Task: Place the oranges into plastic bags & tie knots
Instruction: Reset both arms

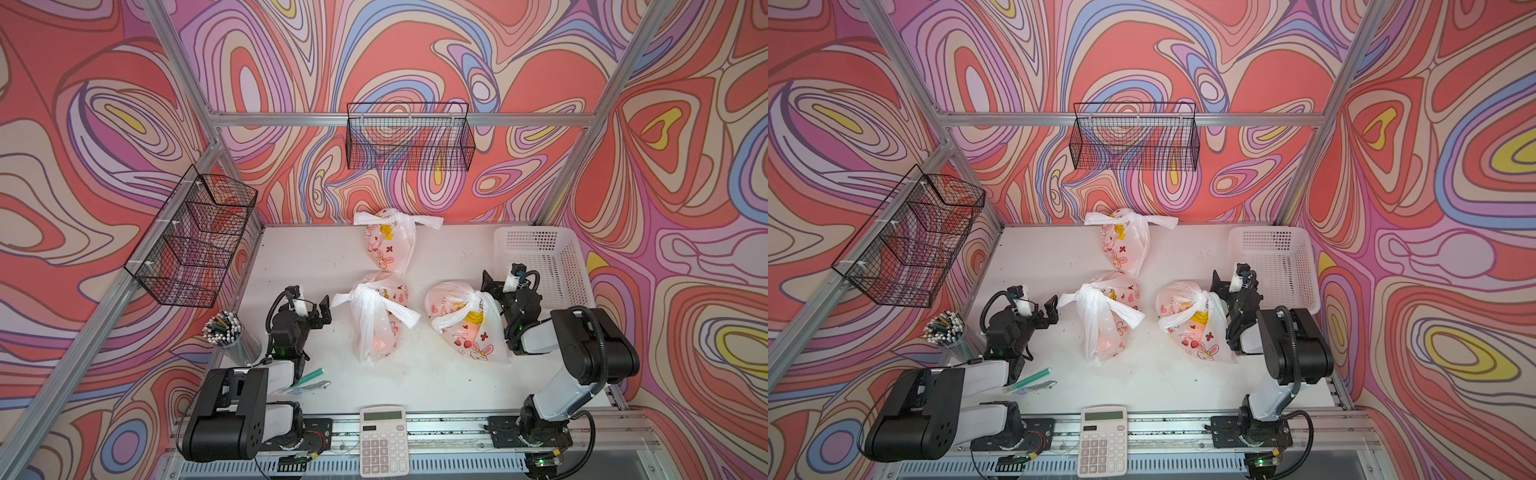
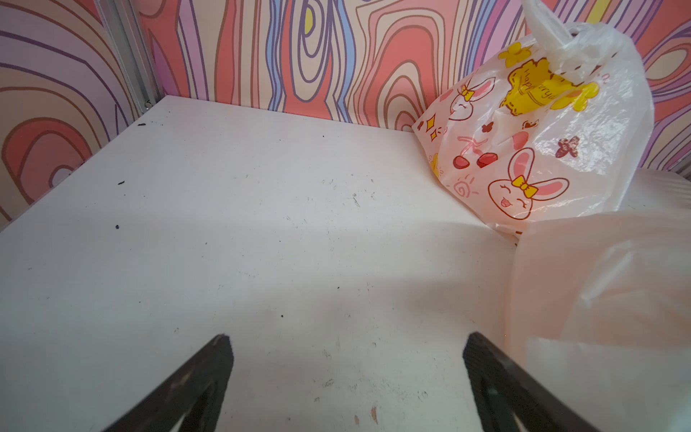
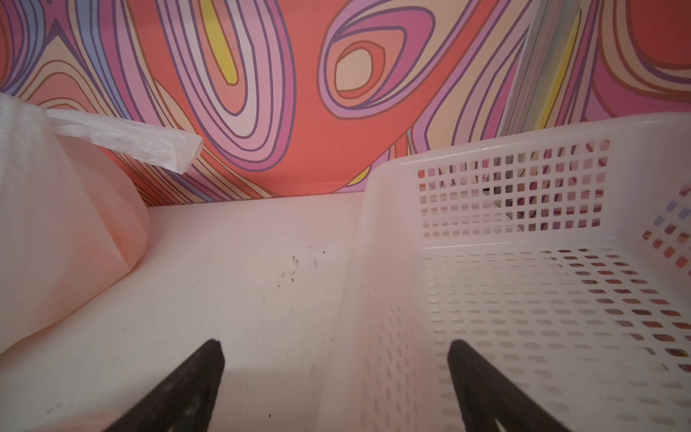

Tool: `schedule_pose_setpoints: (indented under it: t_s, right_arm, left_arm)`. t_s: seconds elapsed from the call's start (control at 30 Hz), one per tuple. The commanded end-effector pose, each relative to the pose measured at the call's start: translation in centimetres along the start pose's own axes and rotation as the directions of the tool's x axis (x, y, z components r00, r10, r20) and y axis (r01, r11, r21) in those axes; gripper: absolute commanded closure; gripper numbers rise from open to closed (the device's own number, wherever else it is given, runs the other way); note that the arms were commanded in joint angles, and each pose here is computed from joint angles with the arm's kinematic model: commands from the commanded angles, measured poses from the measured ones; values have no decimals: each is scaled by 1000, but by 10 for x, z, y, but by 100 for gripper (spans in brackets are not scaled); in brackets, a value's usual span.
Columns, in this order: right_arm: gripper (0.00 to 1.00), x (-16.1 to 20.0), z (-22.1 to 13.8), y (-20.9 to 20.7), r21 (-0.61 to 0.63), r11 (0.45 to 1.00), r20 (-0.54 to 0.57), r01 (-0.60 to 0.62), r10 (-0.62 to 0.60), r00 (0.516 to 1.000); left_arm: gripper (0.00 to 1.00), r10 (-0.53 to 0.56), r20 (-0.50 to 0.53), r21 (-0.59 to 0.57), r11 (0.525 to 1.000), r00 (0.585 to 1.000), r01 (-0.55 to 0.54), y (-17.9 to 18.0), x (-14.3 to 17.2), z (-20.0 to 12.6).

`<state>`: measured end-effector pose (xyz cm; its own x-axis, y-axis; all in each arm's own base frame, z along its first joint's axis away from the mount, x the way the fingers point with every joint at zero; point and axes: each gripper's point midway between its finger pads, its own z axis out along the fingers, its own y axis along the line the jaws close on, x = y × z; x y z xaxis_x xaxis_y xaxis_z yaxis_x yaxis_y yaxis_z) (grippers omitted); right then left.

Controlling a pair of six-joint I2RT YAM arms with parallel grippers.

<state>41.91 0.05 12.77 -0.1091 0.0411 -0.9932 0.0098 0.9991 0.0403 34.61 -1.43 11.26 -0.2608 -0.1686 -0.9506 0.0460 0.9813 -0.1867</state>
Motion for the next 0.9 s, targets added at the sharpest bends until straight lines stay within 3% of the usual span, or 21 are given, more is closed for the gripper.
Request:
schedule_pose_setpoints:
  t_s: [0.0, 0.4, 0.63, 0.8, 0.87]
  right_arm:
    - [2, 21, -1, -3, 14, 1000, -75, 14, -12, 997]
    - [2, 21, -1, -3, 15, 1000, -73, 13, -12, 997]
    - [2, 21, -1, -3, 13, 1000, -74, 14, -13, 997]
    - [2, 21, -2, -3, 14, 1000, -75, 14, -13, 997]
    - [2, 21, -1, -3, 15, 1000, -73, 14, -13, 997]
  left_arm:
    - [0, 8, 22, -8, 1000, 1000, -8, 2, -11, 3]
    - [0, 10, 9, -13, 1000, 1000, -10, 2, -12, 5]
    - [0, 131, 2, -93, 987, 991, -130, 15, -15, -3]
    - [0, 154, 50, -86, 985, 987, -150, 15, -17, 13]
    - [0, 154, 17, -73, 986, 988, -152, 16, -5, 20]
